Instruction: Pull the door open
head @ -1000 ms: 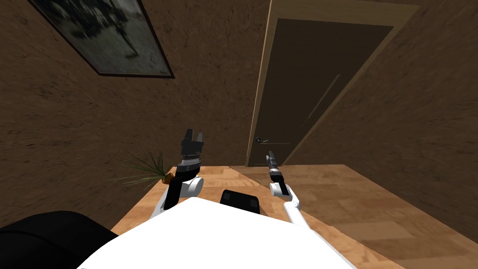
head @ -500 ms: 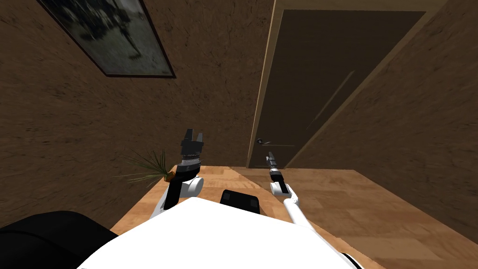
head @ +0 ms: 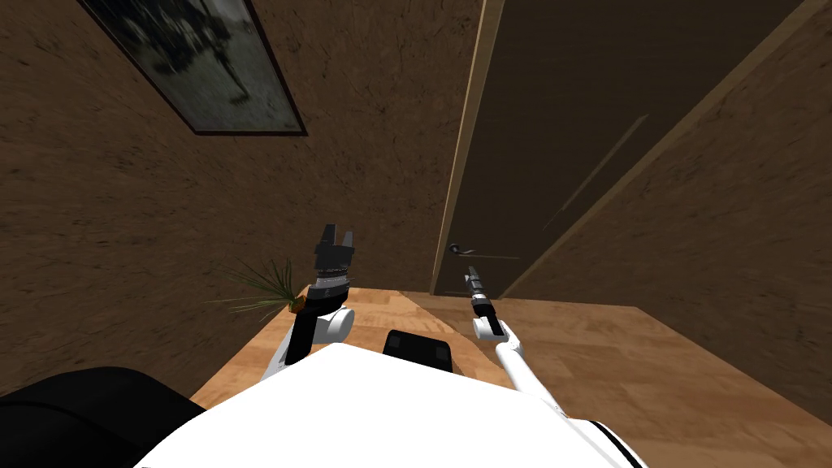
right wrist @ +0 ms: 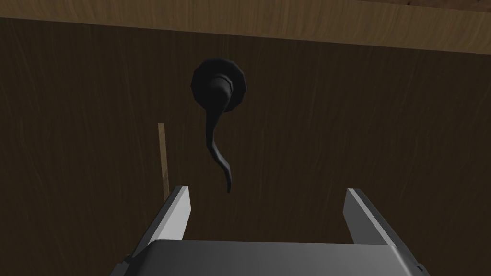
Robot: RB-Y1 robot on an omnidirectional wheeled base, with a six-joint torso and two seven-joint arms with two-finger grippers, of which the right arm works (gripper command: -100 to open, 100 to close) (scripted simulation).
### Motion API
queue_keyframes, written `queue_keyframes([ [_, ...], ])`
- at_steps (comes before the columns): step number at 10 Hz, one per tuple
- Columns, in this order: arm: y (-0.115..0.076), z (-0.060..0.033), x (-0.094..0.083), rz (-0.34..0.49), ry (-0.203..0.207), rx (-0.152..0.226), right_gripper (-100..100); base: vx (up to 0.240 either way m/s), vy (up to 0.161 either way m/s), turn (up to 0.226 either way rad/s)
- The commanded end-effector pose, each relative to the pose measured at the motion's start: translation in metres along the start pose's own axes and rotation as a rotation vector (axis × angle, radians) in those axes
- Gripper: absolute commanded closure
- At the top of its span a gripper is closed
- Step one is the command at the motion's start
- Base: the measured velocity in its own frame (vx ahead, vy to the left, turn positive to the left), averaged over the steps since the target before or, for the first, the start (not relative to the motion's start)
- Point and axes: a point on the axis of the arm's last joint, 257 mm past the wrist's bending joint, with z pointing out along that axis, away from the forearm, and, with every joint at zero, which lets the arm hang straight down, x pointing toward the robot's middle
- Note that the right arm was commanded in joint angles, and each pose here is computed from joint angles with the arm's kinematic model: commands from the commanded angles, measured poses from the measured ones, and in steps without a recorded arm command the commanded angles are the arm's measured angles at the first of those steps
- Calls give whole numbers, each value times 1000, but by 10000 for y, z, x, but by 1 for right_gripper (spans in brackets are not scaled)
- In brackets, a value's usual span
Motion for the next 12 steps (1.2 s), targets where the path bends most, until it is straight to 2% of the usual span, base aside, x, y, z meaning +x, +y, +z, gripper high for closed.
queue_keyframes([
  [1, -63, -7, -28, -1, -3, 14, -100, 40, -19, 34],
  [2, -95, 15, -67, -3, -4, 22, -100, 46, -16, 63],
  [8, -343, 2, -253, -13, -22, 85, -100, 57, -30, 62],
  [10, -398, 0, -310, -16, -28, 101, -100, 57, -25, 47],
  [11, -383, 1, -299, -16, -26, 96, -100, 23, -13, 11],
  [12, -417, -97, -519, -15, -51, 101, -100, 105, 61, 192],
])
